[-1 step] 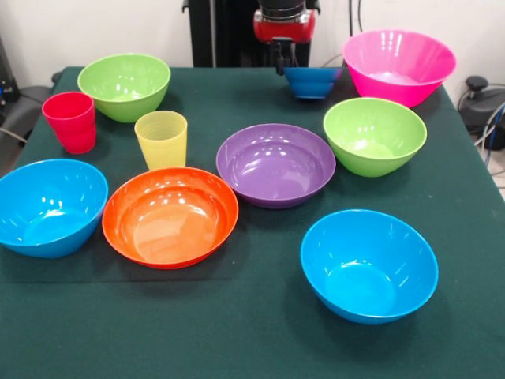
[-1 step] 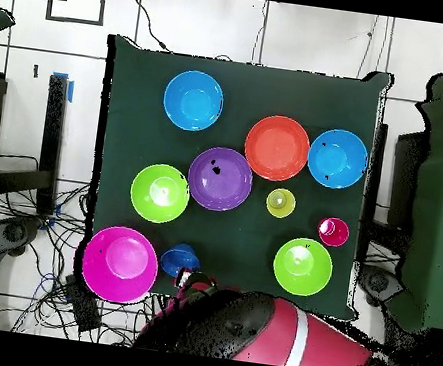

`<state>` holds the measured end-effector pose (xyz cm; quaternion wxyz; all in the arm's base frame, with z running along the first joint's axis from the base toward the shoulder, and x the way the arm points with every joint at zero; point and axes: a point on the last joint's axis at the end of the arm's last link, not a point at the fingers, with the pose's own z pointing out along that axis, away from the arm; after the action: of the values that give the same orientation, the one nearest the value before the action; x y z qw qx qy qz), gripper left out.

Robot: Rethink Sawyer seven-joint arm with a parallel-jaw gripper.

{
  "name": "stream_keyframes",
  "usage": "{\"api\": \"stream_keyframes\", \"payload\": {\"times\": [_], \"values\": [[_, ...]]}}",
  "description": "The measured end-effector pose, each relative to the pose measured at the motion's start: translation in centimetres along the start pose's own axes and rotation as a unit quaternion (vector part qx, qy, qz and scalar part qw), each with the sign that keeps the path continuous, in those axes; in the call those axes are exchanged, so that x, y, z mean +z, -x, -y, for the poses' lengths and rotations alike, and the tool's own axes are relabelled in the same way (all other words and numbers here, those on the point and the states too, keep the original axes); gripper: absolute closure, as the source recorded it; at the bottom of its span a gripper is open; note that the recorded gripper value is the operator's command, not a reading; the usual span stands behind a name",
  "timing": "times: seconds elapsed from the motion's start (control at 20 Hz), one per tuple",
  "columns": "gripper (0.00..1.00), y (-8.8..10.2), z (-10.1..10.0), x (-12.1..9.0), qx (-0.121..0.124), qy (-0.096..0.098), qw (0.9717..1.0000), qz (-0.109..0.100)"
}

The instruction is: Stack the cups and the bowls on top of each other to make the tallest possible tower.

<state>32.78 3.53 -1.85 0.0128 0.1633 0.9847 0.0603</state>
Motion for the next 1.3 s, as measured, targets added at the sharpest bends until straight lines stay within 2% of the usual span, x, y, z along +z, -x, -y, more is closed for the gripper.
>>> {"api": "stream_keyframes", "payload": {"times": [1.3], "values": [[1.00,1.0,2.1,-0.6,0.028,-0.009,0.9995,0.009]]}}
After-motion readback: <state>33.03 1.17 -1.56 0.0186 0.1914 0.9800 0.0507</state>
